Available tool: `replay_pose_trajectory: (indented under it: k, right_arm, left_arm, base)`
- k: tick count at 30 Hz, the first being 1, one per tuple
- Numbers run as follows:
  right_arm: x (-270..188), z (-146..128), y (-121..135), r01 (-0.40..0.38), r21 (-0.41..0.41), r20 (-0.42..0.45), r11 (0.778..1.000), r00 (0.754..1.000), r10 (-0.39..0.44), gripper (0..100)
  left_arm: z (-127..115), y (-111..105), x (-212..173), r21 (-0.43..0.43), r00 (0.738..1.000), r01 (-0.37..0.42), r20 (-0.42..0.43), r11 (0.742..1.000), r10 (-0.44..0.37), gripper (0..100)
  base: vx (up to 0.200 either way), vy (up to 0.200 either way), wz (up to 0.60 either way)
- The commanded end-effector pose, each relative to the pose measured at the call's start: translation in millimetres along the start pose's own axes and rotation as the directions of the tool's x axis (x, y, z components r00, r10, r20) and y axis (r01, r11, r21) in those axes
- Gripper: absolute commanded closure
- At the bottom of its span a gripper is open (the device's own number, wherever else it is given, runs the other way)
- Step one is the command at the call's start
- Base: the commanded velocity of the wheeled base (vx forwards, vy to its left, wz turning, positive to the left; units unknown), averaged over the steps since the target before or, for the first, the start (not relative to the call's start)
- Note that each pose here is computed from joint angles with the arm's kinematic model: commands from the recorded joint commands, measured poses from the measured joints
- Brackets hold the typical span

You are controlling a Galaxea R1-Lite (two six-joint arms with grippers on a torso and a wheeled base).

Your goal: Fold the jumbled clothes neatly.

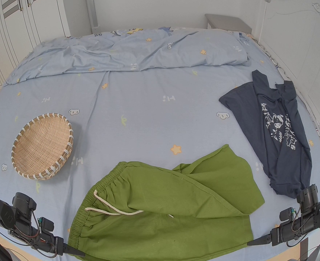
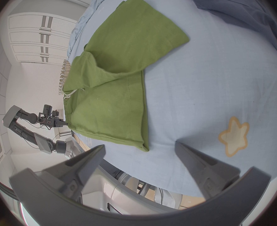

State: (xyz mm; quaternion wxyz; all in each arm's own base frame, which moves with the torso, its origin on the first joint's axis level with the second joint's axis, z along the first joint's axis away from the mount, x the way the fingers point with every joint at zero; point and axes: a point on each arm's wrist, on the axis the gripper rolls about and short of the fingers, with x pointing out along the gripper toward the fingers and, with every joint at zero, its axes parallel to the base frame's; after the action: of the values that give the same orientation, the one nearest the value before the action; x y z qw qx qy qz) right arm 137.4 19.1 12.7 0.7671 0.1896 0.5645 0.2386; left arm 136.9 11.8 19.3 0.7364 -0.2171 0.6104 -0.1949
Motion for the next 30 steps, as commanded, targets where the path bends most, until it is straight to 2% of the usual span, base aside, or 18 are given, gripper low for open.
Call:
replay_pose_trajectory:
  k: [1, 3, 7, 8, 13, 15, 18, 19, 20, 21, 22, 23, 25, 26, 30]
  right_arm:
    - [-5.3, -4.2, 1.1, -0.004, 0.003, 0.020, 1.000, 1.000, 0.004, 0]
    - [-7.4, -3.7, 1.6, -0.003, 0.001, 0.036, 1.000, 0.999, 0.003, 0]
    - [-18.1, -3.1, 7.9, -0.005, -0.043, 0.110, 0.999, 0.994, 0.009, 0]
    - [-18.6, -3.0, 8.3, -0.005, -0.046, 0.114, 0.999, 0.993, 0.010, 0]
    - [-41.8, -1.3, 24.2, 0.008, -0.160, 0.292, 0.987, 0.956, 0.040, 0]
    - [-50.7, 2.5, 30.6, 0.019, -0.211, 0.357, 0.977, 0.932, 0.059, 0]
    - [-66.4, 26.1, 41.9, 0.043, -0.275, 0.455, 0.960, 0.886, 0.091, 0]
    - [-67.4, 27.8, 42.7, 0.046, -0.279, 0.461, 0.959, 0.883, 0.092, 0]
    - [-78.1, 50.0, 50.7, 0.063, -0.317, 0.513, 0.946, 0.850, 0.115, 0]
    - [-78.1, 50.0, 50.7, 0.063, -0.317, 0.513, 0.946, 0.850, 0.115, 0]
    - [-89.3, 73.4, 60.5, 0.077, -0.354, 0.552, 0.932, 0.821, 0.143, 0]
    - [-91.8, 80.0, 62.9, 0.079, -0.361, 0.558, 0.929, 0.816, 0.148, 0]
    - [-99.6, 100.0, 69.3, 0.084, -0.371, 0.570, 0.925, 0.807, 0.155, 0]
    - [-101.3, 102.7, 70.6, 0.084, -0.371, 0.570, 0.925, 0.807, 0.155, 0]
    - [-107.0, 106.0, 70.6, 0.095, -0.363, 0.586, 0.927, 0.797, 0.147, 0]
  left_arm:
    - [-0.4, -2.4, -3.2, 0.014, 1.000, 0.006, 0.023, 1.000, -0.006, 0]
    - [-1.2, -4.3, -6.2, 0.024, 0.999, 0.004, 0.042, 1.000, -0.005, 0]
    - [-5.8, -17.0, -25.9, 0.089, 0.985, -0.018, 0.174, 0.996, 0.003, 0]
    - [-6.2, -17.5, -26.6, 0.092, 0.984, -0.019, 0.178, 0.996, 0.003, 0]
    - [-7.2, -51.3, -70.4, 0.126, 0.932, -0.026, 0.363, 0.992, -0.021, 0]
    - [0.6, -66.8, -87.7, 0.165, 0.916, -0.023, 0.398, 0.986, -0.046, 0]
    - [27.6, -88.7, -107.7, 0.235, 0.908, -0.016, 0.410, 0.972, -0.084, 0]
    - [29.7, -89.6, -108.7, 0.239, 0.907, -0.017, 0.412, 0.971, -0.086, 0]
    - [58.5, -99.3, -111.5, 0.262, 0.910, -0.001, 0.400, 0.965, -0.108, 0]
    - [58.5, -99.3, -111.5, 0.262, 0.910, -0.001, 0.400, 0.965, -0.108, 0]
    - [89.7, -107.8, -111.4, 0.270, 0.909, 0.017, 0.396, 0.963, -0.128, 0]
    - [99.1, -108.9, -111.3, 0.265, 0.907, 0.022, 0.401, 0.964, -0.130, 0]
    - [133.1, -110.3, -106.2, 0.231, 0.899, 0.047, 0.414, 0.972, -0.142, 0]
    - [140.7, -108.5, -102.6, 0.214, 0.899, 0.055, 0.414, 0.975, -0.142, 0]
    - [149.1, -101.0, -88.9, 0.181, 0.904, 0.070, 0.403, 0.981, -0.139, 0]
  base:
    - [0.000, 0.000, 0.00]
    - [0.000, 0.000, 0.00]
    - [0.000, 0.000, 0.00]
    - [0.000, 0.000, 0.00]
    - [0.000, 0.000, 0.00]
    - [0.000, 0.000, 0.00]
    - [0.000, 0.000, 0.00]
    - [0.000, 0.000, 0.00]
    - [0.000, 0.000, 0.00]
    - [0.000, 0.000, 0.00]
    - [0.000, 0.000, 0.00]
    - [0.000, 0.000, 0.00]
    - [0.000, 0.000, 0.00]
    - [0.000, 0.000, 0.00]
    - [0.000, 0.000, 0.00]
